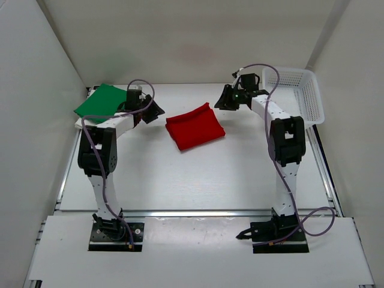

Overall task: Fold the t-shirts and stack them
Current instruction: Fold the long partially folded tshirt into a neat square

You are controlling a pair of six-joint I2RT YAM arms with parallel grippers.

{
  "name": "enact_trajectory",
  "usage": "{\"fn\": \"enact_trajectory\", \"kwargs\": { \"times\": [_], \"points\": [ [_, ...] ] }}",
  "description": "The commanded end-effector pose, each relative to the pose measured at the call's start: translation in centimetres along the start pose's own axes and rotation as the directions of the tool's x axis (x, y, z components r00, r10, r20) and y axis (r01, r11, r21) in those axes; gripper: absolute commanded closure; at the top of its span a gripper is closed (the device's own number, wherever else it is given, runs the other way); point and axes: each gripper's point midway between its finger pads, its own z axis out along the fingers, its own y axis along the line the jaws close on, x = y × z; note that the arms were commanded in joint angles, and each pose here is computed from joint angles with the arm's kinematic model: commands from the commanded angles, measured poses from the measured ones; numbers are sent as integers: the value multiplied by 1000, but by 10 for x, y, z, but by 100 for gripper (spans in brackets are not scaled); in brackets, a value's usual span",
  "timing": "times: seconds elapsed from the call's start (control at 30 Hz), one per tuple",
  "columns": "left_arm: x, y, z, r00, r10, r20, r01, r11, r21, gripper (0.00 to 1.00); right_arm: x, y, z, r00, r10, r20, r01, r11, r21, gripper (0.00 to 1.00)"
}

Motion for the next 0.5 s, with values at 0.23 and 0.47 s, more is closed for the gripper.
{"fn": "enact_trajectory", "kwargs": {
  "times": [0.23,0.47],
  "points": [
    [116,-92,-29,987,154,-55,-137,962,237,47,65,33,-10,1000,-27,-15,26,996,-81,100],
    [184,-15,-28,977,106,-186,-80,987,142,51,140,-13,-6,990,88,-110,-89,996,-1,100]
  ]
}}
